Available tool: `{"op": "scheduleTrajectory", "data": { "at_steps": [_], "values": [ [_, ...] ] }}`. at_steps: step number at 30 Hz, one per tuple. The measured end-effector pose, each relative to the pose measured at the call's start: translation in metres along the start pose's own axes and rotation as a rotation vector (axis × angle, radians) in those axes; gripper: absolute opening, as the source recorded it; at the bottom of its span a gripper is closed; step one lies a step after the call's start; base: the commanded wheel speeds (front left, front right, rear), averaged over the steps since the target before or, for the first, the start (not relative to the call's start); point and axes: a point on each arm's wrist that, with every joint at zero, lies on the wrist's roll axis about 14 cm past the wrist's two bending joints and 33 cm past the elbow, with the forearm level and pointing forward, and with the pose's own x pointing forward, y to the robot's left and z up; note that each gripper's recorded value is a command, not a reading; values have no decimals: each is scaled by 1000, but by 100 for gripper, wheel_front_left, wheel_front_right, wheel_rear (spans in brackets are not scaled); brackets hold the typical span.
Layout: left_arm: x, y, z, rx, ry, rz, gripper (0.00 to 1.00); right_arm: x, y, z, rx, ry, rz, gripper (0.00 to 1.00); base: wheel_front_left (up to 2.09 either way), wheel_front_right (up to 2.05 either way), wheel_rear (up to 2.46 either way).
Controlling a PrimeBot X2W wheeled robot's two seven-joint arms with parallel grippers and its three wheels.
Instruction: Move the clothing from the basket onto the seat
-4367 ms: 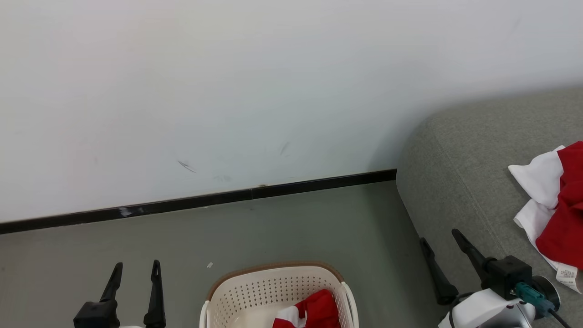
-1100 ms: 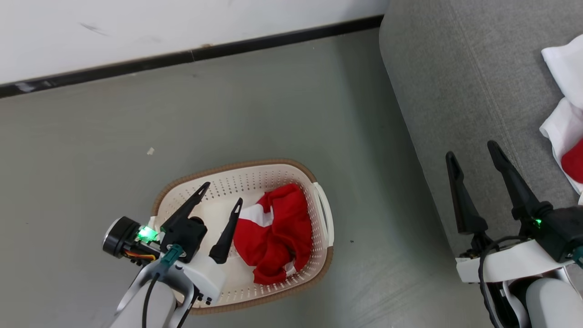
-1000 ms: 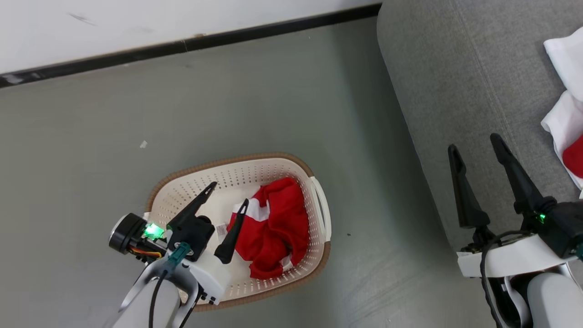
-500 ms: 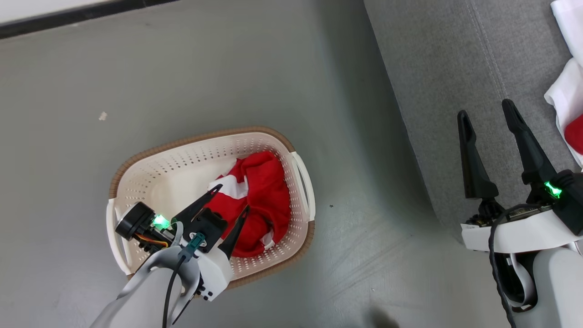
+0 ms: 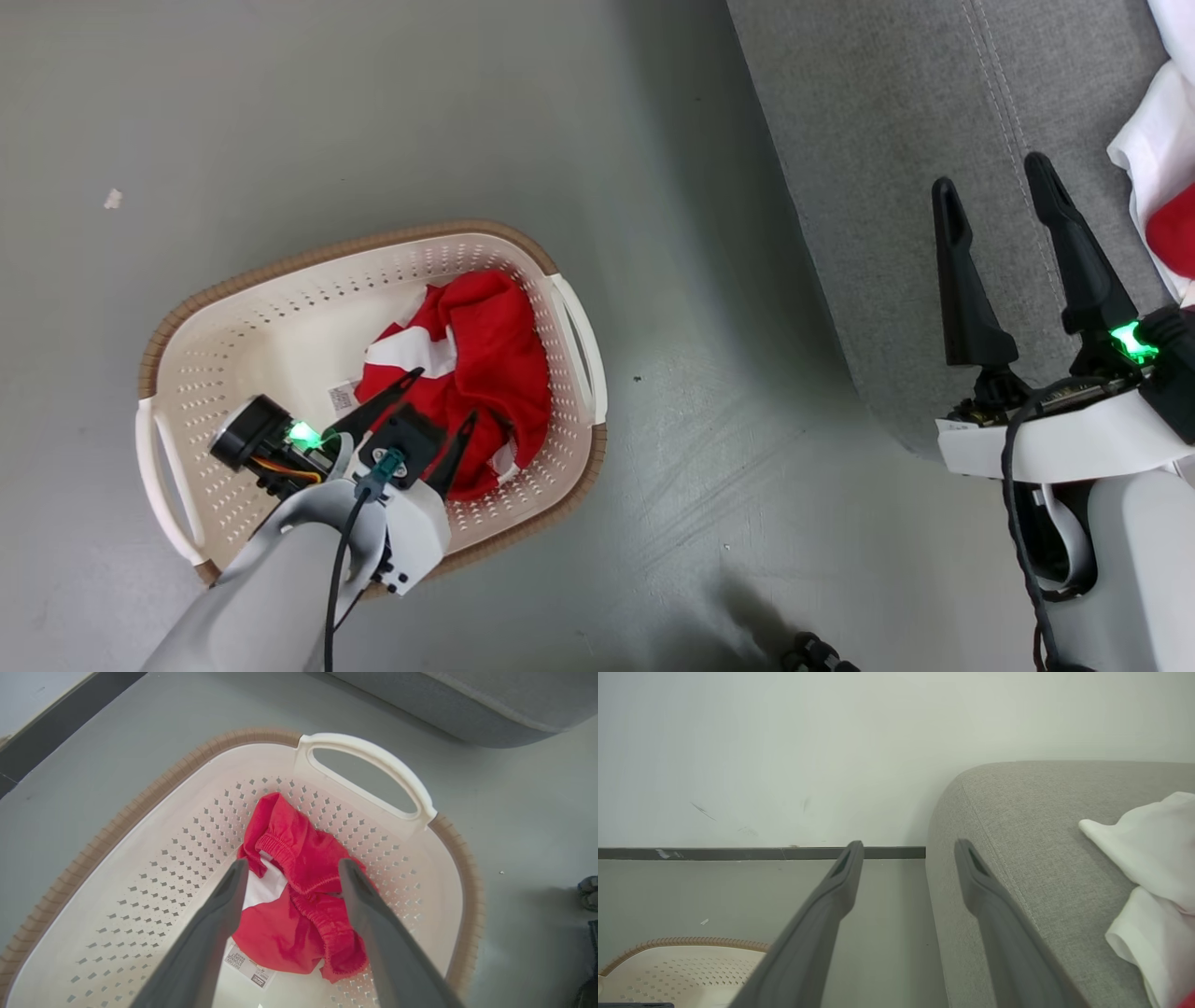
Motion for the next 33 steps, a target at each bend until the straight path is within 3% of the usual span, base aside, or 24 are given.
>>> {"op": "scheduleTrajectory", "data": {
  "at_steps": [33],
  "values": [
    [60, 15, -75, -7, 177, -49, 100, 13, -13, -29, -12, 60, -27, 100, 0, 0, 0]
  ]
}}
